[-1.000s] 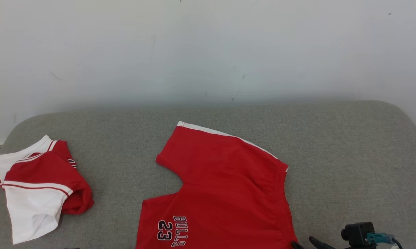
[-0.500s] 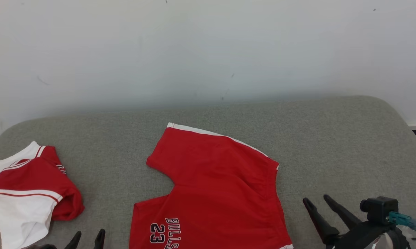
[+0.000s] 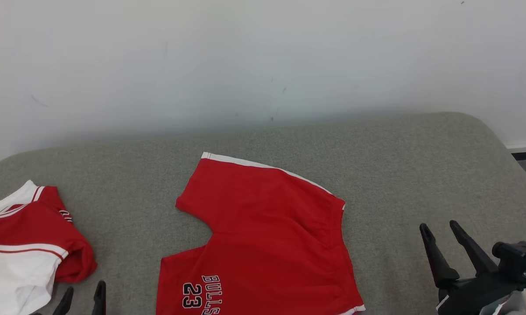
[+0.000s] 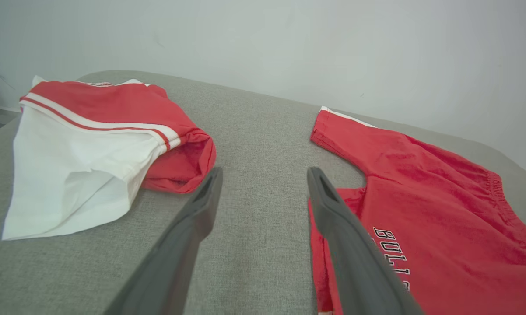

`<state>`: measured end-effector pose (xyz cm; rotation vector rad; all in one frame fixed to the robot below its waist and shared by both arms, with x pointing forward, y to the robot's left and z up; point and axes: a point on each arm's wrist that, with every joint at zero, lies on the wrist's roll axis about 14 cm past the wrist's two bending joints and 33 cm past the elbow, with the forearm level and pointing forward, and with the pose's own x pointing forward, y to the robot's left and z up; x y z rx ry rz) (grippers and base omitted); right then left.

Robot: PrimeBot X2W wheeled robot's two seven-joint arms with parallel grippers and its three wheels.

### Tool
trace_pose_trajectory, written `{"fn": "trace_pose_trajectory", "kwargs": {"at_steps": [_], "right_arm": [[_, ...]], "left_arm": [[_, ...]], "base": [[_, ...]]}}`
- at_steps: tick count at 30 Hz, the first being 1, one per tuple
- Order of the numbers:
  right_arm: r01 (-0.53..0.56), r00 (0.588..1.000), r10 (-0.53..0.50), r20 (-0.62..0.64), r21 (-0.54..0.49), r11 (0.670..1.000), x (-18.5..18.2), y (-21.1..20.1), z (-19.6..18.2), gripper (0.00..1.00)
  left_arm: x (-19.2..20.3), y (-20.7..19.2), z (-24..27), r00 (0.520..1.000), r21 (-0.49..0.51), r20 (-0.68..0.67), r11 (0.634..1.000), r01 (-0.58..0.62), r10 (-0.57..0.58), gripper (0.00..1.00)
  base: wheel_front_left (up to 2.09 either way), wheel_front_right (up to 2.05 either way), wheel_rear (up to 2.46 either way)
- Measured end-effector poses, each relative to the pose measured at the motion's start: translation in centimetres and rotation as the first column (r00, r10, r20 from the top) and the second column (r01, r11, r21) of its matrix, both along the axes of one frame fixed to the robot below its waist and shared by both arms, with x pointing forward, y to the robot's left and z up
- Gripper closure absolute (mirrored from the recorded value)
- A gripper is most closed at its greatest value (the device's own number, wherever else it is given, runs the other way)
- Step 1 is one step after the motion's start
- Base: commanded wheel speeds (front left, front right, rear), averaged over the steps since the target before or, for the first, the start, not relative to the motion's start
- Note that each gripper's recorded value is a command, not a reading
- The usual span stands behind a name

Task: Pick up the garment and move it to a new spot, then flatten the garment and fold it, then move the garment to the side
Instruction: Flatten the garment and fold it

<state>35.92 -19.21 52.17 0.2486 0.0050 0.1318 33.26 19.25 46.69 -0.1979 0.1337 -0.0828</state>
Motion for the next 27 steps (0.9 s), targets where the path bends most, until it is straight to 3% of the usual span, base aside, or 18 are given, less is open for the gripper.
{"fn": "trace_pose_trajectory", "kwargs": {"at_steps": [12,27], "right_arm": [[0.030,0.999,-0.031,-0.010,-0.074,0.997,-0.8,-1.3,-1.0,0.00],[0.073,0.997,-0.076,-0.022,-0.110,0.991,-1.4,-2.4,-1.5,0.00]], "left_arm": [[-0.5,0.1,-0.9,0.999,0.162,-0.008,0.986,0.035,-0.034,0.00],[-0.5,0.4,0.5,1.000,0.165,-0.001,0.986,0.017,-0.018,0.00]], "base": [[0.00,0.00,0.00],[0.00,0.00,0.00]]}}
